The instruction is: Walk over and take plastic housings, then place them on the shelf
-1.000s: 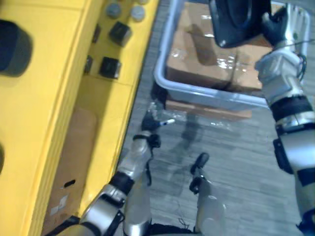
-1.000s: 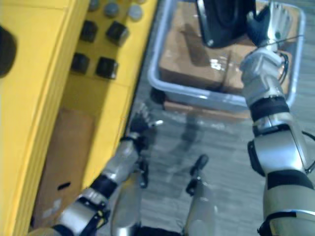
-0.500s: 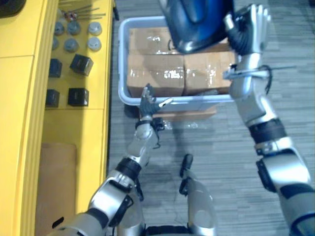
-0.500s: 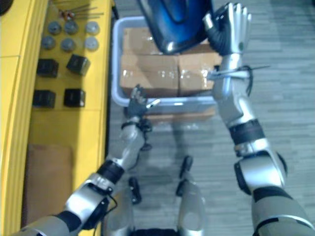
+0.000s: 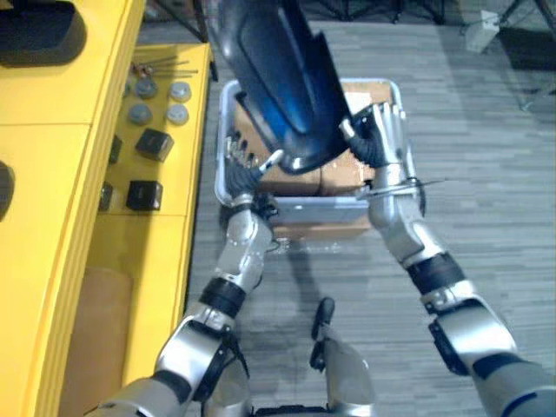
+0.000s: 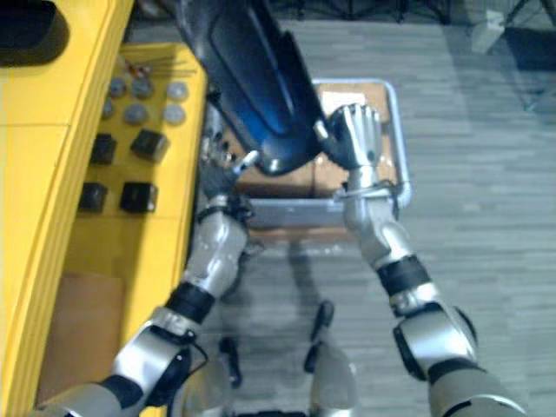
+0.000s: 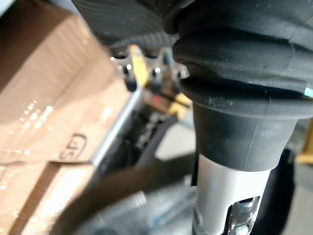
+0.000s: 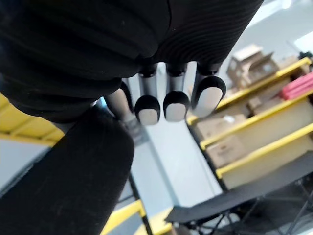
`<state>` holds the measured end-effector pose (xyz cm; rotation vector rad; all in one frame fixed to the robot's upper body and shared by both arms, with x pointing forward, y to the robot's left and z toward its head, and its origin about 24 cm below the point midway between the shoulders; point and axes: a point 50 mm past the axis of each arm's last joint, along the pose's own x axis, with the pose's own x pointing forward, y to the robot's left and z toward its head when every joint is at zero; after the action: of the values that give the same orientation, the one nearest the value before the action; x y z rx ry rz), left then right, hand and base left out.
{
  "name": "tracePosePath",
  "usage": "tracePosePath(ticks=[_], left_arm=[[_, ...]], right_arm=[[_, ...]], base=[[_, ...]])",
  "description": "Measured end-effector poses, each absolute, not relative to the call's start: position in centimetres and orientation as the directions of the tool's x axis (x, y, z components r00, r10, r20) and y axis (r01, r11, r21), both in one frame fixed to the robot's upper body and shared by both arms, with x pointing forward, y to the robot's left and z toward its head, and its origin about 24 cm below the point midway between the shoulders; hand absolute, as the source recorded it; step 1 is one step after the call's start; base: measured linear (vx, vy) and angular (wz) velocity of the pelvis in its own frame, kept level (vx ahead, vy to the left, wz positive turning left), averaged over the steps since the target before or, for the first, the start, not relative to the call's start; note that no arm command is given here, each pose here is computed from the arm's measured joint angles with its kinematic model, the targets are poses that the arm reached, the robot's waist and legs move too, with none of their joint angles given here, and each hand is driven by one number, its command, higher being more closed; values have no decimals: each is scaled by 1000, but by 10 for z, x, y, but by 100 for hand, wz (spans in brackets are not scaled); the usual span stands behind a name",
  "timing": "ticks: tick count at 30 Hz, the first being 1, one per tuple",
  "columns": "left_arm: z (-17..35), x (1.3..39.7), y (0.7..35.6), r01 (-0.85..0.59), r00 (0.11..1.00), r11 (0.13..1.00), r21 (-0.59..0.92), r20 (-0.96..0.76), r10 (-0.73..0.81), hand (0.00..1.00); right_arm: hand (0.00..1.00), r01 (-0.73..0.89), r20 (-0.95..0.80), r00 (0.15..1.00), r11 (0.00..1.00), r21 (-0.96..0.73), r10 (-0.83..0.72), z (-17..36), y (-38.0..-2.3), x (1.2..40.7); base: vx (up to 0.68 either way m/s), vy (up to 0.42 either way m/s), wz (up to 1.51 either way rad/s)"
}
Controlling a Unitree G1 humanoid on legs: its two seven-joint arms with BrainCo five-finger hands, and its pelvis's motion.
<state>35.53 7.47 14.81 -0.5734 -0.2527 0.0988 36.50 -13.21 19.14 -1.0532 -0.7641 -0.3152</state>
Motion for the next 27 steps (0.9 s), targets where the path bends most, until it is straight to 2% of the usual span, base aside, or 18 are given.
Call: tracePosePath(ticks=[7, 15, 20, 27], left_arm=[[148, 354, 66, 55, 976, 811, -582, 201, 78, 0], [137, 352, 62, 39, 989, 823, -567, 141, 50, 0], [132, 350, 59, 39, 994, 836, -548, 109, 25, 0], [129, 352, 66, 7, 994, 845, -535, 93, 51, 0]], right_arm=[[100, 539, 645, 755, 448, -713, 118, 173, -134, 366], [100, 517, 623, 772, 446, -730, 125, 163, -135, 364], [100, 486, 621, 766, 483, -728, 166, 156, -126, 360], [100, 454, 660, 713, 562, -691, 236, 157, -112, 344]], base=[[-12, 13, 4], [3, 10, 4], [28, 35, 0], [-18, 26, -4]])
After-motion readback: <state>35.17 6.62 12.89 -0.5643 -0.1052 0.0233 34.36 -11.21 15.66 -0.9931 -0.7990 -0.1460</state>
